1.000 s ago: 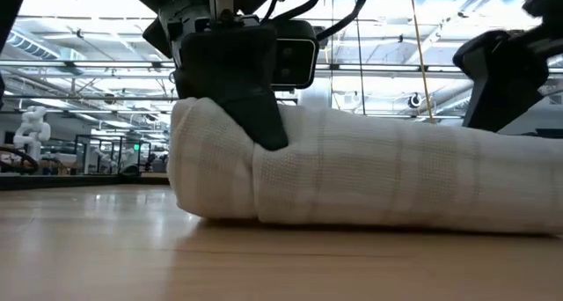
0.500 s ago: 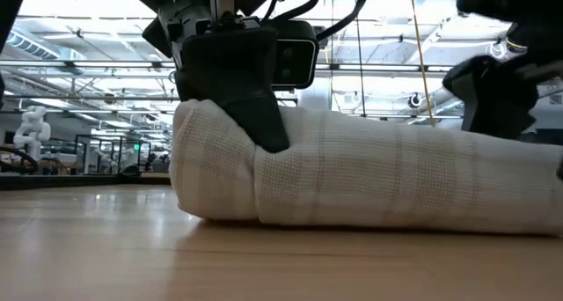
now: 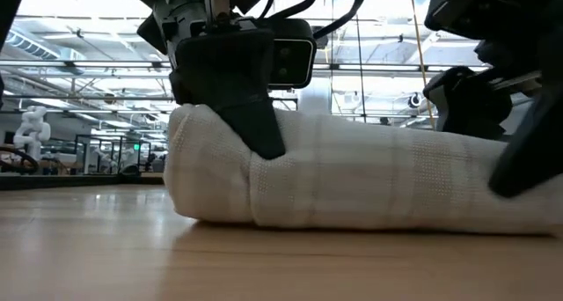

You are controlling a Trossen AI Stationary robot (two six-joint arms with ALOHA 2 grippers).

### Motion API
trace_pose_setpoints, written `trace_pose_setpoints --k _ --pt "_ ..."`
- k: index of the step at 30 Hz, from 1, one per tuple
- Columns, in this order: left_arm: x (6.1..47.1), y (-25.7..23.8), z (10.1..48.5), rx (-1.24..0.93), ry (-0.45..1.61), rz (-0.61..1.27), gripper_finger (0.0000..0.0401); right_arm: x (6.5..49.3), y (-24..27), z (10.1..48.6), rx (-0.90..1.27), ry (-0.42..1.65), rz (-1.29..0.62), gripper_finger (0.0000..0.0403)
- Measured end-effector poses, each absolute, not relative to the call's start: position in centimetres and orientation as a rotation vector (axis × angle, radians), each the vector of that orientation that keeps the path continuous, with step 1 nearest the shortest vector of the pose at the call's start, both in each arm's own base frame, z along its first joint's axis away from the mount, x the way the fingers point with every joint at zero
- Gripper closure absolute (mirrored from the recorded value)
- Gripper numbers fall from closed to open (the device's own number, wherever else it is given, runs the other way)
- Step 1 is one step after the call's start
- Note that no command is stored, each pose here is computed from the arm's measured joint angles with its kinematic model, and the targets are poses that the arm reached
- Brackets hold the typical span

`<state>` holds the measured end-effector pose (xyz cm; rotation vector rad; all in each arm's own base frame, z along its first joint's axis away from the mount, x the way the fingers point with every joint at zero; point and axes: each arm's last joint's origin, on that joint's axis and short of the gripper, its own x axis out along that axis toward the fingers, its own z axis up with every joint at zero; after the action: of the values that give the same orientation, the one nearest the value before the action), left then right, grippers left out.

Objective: Roll towel into tight, uniform cylinder
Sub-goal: Roll the white towel

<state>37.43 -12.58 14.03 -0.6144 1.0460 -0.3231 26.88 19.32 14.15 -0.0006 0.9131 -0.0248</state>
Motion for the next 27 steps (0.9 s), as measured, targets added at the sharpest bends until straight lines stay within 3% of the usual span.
trace_pose_setpoints --k 13,22,27 --pt "37.3 -12.7 13.9 -0.600 1.055 -0.291 0.0302 27.3 18.8 13.6 0.041 0.960 -0.008 0.0054" --pt "37.3 -12.7 13.9 -0.602 1.059 -0.289 0.0302 27.3 18.7 13.8 0.062 0.957 -0.018 0.0130" --pt "37.2 -12.6 13.8 -0.602 1.066 -0.287 0.0302 27.0 18.8 14.4 0.087 0.965 -0.005 0.0114"
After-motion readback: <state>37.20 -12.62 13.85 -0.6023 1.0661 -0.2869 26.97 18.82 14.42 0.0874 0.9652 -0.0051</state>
